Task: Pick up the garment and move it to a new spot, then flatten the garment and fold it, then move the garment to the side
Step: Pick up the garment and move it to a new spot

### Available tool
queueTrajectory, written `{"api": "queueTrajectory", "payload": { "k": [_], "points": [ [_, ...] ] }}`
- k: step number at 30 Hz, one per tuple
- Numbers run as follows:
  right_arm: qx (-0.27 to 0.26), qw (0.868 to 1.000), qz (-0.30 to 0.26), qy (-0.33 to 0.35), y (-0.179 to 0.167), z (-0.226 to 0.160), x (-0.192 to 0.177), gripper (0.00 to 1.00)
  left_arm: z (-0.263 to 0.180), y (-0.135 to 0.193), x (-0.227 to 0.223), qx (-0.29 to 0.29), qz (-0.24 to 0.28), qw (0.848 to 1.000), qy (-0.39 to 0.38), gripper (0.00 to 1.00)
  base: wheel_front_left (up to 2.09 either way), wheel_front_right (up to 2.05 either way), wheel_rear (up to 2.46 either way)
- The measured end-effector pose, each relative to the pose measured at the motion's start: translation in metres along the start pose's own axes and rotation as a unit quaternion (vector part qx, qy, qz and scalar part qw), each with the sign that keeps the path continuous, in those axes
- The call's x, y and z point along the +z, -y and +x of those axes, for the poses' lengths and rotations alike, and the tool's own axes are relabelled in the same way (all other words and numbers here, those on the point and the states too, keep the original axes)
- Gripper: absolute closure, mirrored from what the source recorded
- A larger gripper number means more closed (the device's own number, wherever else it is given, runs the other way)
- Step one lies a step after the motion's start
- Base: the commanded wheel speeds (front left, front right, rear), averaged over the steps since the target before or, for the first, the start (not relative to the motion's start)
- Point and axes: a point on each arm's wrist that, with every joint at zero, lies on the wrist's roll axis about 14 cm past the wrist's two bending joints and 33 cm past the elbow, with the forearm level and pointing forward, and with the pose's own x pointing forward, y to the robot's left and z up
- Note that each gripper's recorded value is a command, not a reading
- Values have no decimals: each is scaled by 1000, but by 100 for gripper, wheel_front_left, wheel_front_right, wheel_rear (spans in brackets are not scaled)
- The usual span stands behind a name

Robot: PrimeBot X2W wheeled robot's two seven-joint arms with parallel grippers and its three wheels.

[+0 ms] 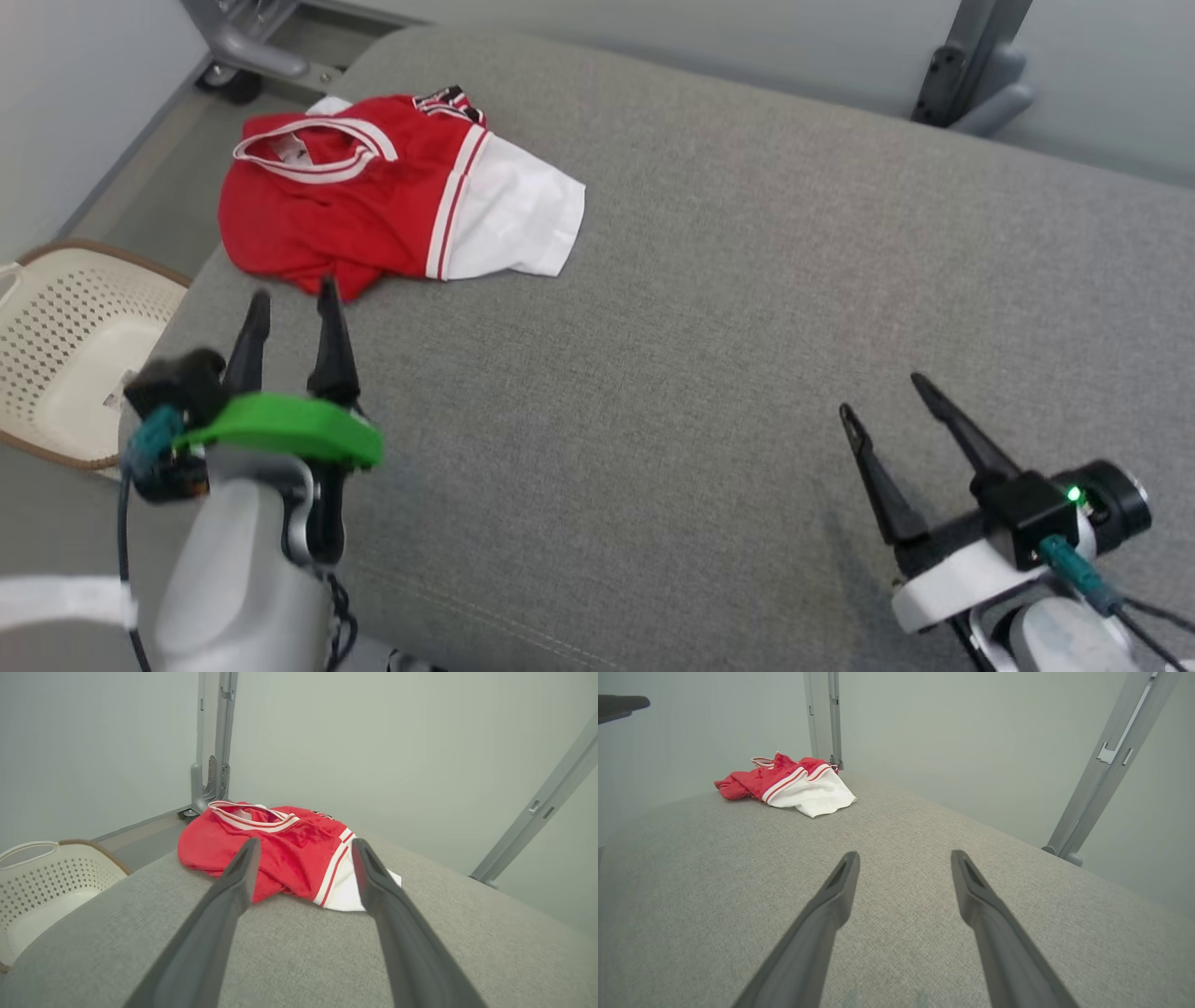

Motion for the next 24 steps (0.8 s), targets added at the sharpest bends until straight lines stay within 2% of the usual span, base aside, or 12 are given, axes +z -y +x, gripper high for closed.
{"api": "queueTrajectory", "payload": {
  "k": [4, 6, 9, 16, 21, 23, 24],
  "points": [
    [6, 1000, -10, 22, 22, 24, 0, 0, 58, 10, -1, -13, 35, 999, -22, 0, 0, 0, 0],
    [8, 1000, -7, 15, 29, 28, -13, 0, 83, 11, -7, -5, 27, 999, -36, 0, 0, 0, 0],
    [18, 1000, 9, -3, 31, 28, -39, 0, 107, 5, -39, 16, 20, 996, -82, 0, 0, 0, 0],
    [-6, 999, 32, -34, 53, 18, -80, 0, 116, -22, -131, 81, 11, 976, -202, 0, 0, 0, 0],
    [-43, 997, 33, -57, 72, -5, -92, 0, 118, -24, -169, 101, -6, 966, -237, 0, 0, 0, 0],
    [-58, 995, 33, -68, 78, -15, -96, 0, 121, -22, -176, 97, 0, 965, -243, 83, 0, 0, 0],
    [-64, 995, 34, -73, 80, -19, -98, 0, 122, -21, -178, 94, 3, 965, -245, 100, 0, 0, 0]
  ]
}}
